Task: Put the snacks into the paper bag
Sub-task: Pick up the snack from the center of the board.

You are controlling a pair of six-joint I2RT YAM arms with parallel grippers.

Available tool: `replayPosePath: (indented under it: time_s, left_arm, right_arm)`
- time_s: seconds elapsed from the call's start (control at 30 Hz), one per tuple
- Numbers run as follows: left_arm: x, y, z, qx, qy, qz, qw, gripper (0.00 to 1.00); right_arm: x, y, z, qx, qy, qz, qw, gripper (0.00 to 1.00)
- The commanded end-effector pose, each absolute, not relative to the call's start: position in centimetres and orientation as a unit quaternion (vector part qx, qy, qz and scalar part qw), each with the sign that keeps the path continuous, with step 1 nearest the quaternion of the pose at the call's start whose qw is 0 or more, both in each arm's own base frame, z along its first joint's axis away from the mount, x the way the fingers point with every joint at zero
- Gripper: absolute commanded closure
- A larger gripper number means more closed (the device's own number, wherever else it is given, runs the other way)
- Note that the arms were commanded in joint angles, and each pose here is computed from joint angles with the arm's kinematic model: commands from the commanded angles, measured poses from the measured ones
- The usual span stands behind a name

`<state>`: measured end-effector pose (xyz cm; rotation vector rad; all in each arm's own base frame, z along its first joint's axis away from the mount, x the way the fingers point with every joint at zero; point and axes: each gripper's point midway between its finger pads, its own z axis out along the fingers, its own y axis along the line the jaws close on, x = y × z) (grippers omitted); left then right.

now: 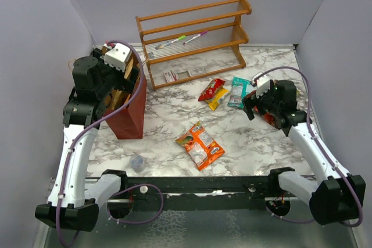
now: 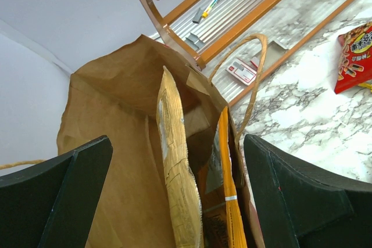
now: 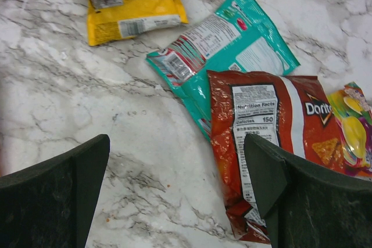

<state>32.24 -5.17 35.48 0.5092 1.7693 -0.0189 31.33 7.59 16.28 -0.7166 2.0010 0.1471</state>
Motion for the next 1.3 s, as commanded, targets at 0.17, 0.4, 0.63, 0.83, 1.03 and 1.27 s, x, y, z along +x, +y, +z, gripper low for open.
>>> replayPosePath:
  time_s: [0.17,0.4,0.63,0.83,1.03,1.27]
  left_arm:
    - [31.4,-6.4,35.9,0.224,0.743,-0.046,0.629,0.01]
    - [30.6,-6.9,35.3,0.229,0.744,-0.060,0.624,0.01]
    - [29.6,-6.7,35.1,0.240,0.741,-0.053,0.624,0.01]
    - [29.3,-6.6,35.2,0.247,0.741,-0.046,0.623,0.01]
    - [28.9,-7.3,36.1,0.252,0.744,-0.068,0.616,0.06]
    - [28.1,-8.4,38.6,0.265,0.731,-0.098,0.621,0.15]
  right_arm:
    - [34.6,3.1,13.4,-0.302,0.853,-0.063,0.420,0.05]
    - [34.9,1.4,9.6,-0.342,0.867,-0.105,0.346,0.13]
    - [36.0,-0.5,7.6,-0.347,0.868,-0.159,0.318,0.23]
    - [36.5,-1.2,6.2,-0.348,0.870,-0.176,0.302,0.37]
    - [36.0,-1.5,5.1,-0.351,0.873,-0.182,0.287,0.58]
    - [35.4,-0.8,7.9,-0.346,0.865,-0.167,0.324,0.85]
